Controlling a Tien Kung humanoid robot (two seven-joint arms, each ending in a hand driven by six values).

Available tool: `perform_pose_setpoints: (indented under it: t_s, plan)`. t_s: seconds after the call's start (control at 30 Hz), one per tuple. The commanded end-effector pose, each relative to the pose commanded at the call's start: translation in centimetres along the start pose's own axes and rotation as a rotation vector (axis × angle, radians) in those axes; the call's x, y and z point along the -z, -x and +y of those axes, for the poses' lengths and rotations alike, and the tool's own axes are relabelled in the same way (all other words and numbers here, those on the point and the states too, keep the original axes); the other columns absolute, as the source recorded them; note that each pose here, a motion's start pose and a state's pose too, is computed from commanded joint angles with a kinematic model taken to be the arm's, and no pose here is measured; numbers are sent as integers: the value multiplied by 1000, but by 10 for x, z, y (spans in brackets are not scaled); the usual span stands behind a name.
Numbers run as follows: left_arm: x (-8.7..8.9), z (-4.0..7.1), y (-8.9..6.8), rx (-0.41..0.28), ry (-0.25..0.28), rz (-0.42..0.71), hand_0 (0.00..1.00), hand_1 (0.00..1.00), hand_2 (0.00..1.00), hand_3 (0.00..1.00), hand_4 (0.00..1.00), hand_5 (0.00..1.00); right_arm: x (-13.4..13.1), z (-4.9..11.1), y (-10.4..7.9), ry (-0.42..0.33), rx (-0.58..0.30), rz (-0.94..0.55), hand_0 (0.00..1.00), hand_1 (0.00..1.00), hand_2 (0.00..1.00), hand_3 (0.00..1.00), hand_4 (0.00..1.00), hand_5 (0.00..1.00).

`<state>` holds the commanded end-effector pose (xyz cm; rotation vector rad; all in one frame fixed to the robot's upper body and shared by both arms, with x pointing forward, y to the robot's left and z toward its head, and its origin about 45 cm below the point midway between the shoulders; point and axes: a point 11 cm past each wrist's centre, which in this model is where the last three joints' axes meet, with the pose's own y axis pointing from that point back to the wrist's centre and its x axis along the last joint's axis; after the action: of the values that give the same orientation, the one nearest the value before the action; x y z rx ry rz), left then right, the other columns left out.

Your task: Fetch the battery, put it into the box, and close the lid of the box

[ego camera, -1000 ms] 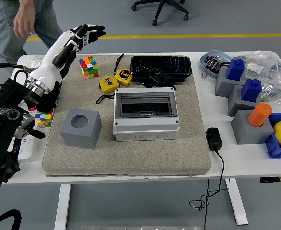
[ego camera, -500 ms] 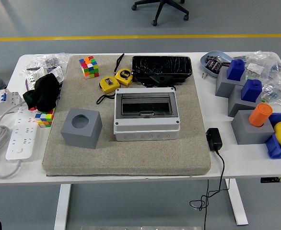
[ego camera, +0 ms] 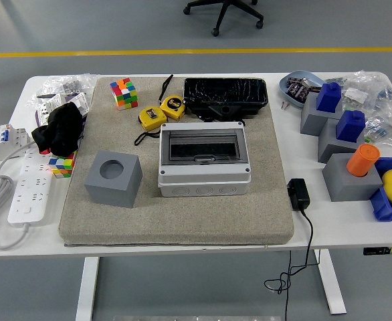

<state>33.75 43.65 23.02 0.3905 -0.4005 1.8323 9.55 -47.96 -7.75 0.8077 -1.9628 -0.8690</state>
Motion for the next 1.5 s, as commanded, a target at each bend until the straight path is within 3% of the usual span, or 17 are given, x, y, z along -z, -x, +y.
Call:
perform_pose_setpoints:
  t_s: [0.4,1.5]
  plan:
    - [-4,0,7,9,7,-7,998,998,998,988,998,998,4,0,2,-7,2,-6,826,809,775,810,998,998]
    - [-8,0,8,-8,21,-7,998,975,976,957,998,998,4,0,2,-6,3,-21,826,809,776,806,998,998]
